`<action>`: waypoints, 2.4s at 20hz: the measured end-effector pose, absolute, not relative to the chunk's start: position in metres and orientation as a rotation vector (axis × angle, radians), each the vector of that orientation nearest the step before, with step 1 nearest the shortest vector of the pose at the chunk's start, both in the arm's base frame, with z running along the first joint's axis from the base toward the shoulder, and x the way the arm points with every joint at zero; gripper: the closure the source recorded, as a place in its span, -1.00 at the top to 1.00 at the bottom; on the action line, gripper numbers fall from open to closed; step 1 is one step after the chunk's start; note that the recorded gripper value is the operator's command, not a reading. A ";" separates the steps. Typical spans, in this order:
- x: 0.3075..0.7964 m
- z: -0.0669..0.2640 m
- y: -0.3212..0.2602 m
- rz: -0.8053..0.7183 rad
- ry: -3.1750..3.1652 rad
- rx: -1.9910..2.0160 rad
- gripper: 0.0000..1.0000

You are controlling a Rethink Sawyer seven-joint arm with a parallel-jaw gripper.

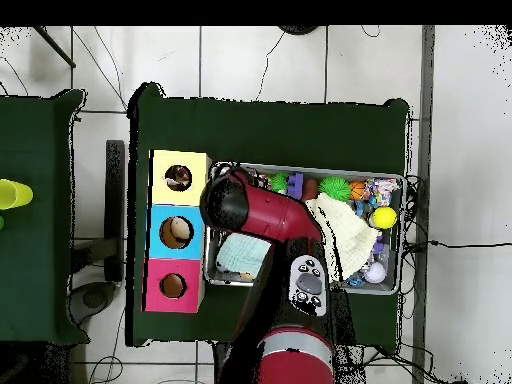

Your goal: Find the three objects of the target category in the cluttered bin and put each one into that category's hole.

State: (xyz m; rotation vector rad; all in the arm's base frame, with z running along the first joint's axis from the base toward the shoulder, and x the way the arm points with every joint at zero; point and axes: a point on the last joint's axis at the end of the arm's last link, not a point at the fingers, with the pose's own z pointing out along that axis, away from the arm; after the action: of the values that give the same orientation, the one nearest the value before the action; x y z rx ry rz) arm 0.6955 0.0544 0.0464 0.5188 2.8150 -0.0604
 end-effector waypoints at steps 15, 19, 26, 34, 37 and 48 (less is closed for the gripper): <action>0.679 -0.006 0.039 -0.101 2.836 0.508 1.00; 0.675 -0.015 0.040 -0.106 2.838 0.507 1.00; 0.674 -0.023 0.041 -0.109 2.837 0.502 1.00; 0.676 -0.029 0.043 -0.102 2.838 0.498 1.00; 0.678 -0.031 0.048 -0.081 2.828 0.498 1.00; 0.681 -0.038 0.056 -0.053 2.771 0.474 -1.00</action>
State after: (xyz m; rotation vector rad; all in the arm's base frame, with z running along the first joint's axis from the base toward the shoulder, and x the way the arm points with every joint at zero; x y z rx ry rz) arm 0.6814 0.0560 -0.0382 0.4745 2.7708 -0.0529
